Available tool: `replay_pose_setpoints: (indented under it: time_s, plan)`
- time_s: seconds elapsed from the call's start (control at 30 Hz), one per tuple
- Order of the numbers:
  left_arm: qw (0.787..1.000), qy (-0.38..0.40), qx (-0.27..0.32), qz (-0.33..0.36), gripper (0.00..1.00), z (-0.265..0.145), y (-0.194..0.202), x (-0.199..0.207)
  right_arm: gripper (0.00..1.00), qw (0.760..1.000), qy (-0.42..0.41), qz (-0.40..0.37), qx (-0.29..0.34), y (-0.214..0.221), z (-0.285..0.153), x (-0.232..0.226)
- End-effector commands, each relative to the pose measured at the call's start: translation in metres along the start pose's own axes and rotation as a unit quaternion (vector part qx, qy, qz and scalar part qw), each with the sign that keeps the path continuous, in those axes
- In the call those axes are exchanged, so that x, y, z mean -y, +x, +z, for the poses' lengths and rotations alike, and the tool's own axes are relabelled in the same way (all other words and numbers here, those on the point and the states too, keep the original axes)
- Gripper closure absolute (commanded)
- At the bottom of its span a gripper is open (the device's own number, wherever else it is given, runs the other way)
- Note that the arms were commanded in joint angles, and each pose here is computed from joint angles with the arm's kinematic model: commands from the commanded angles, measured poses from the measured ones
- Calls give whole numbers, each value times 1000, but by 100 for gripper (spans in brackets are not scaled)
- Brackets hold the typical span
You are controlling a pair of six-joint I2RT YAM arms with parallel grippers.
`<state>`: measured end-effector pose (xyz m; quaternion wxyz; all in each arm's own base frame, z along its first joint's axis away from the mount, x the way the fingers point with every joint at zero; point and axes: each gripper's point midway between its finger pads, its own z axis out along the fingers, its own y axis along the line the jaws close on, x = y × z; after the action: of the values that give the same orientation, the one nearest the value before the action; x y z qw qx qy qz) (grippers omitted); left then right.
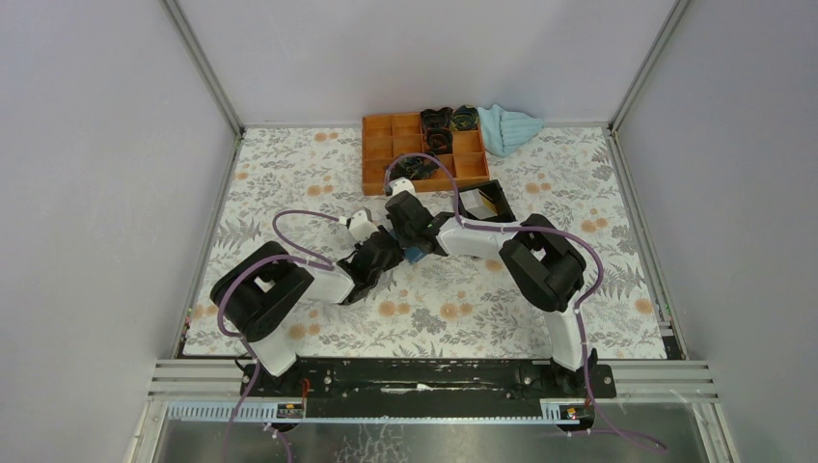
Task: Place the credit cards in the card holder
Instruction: Close the card holder at the center of the board.
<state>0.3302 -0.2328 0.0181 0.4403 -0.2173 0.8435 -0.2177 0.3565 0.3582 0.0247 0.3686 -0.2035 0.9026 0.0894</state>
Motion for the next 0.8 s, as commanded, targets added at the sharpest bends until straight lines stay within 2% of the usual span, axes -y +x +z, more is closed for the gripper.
replay_pose_setpoints:
  time_s: [0.0,0.17,0.77]
  plan:
    - [1000,-3,-3,8,63,0,3,-3,80,994,-25,-19,-101,63,-1,-7]
    - [1000,0,9,7,62,-6,-6,1,71,997,-39,-16,-68,32,-10,-14]
    - [999,12,37,7,59,-25,-30,11,68,997,-73,-15,22,-42,-38,-31]
